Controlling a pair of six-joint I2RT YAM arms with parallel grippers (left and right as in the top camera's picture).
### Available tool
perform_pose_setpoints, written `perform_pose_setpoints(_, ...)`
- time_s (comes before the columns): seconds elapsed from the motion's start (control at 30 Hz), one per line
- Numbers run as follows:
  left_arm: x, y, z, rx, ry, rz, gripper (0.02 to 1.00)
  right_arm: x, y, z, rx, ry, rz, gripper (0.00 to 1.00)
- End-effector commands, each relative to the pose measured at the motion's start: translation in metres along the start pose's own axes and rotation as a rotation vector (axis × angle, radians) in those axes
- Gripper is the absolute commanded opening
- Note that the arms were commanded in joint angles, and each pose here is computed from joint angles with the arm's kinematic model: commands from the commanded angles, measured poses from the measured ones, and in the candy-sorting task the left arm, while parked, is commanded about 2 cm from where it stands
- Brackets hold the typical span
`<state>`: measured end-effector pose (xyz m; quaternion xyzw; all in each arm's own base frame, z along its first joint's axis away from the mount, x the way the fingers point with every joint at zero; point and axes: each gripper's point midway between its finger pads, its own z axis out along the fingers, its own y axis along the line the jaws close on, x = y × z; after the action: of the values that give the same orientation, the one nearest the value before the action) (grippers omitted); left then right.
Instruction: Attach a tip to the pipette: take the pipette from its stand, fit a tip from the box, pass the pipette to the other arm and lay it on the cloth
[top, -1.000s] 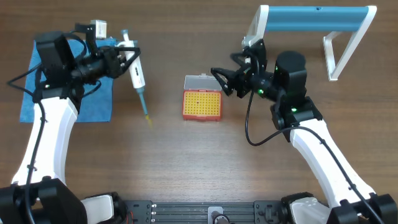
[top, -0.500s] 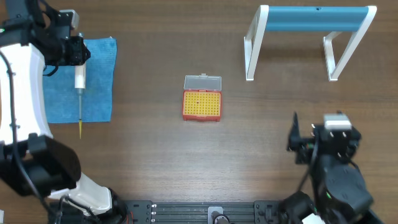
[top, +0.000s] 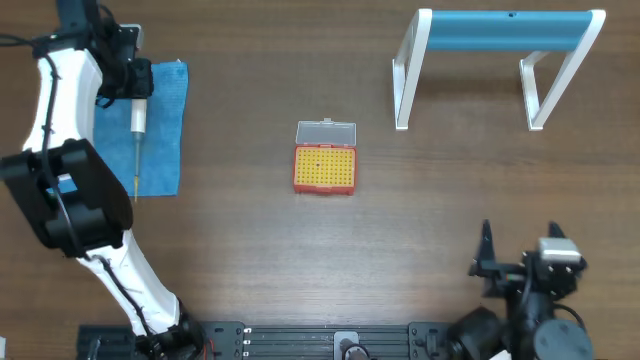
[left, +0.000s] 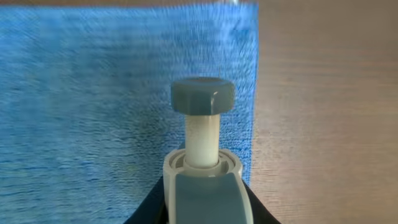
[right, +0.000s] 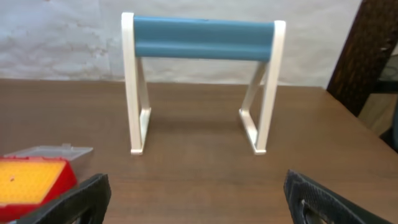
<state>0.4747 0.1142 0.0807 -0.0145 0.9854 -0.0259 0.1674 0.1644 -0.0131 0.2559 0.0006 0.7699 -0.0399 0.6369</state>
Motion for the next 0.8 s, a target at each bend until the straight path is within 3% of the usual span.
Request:
perform_pose_setpoints(0.03, -0.011, 0.003, 0.017, -0.007, -0.024, -0.012, 0.025, 0.017, 0.021, 0.033, -0.009, -0.046, 0.048, 0.923)
perform_pose_setpoints(0.23, -0.011, 0.007, 0.040, -0.006, -0.019, -0.037, 0.023, 0.053, 0.049, 0.078, -0.019, -0.182, 0.137, 0.923)
perform_pose_setpoints(0.6, -0.002, 0.011, 0.068, -0.008, 0.017, -0.065, 0.031, 0.070, 0.053, 0.084, -0.025, -0.165, 0.125, 0.923)
perform_pose_setpoints(0.8, 0.006, 0.011, 0.081, -0.004, 0.048, -0.068, 0.283, 0.069, 0.053, 0.084, -0.025, -0.166, 0.126, 0.923)
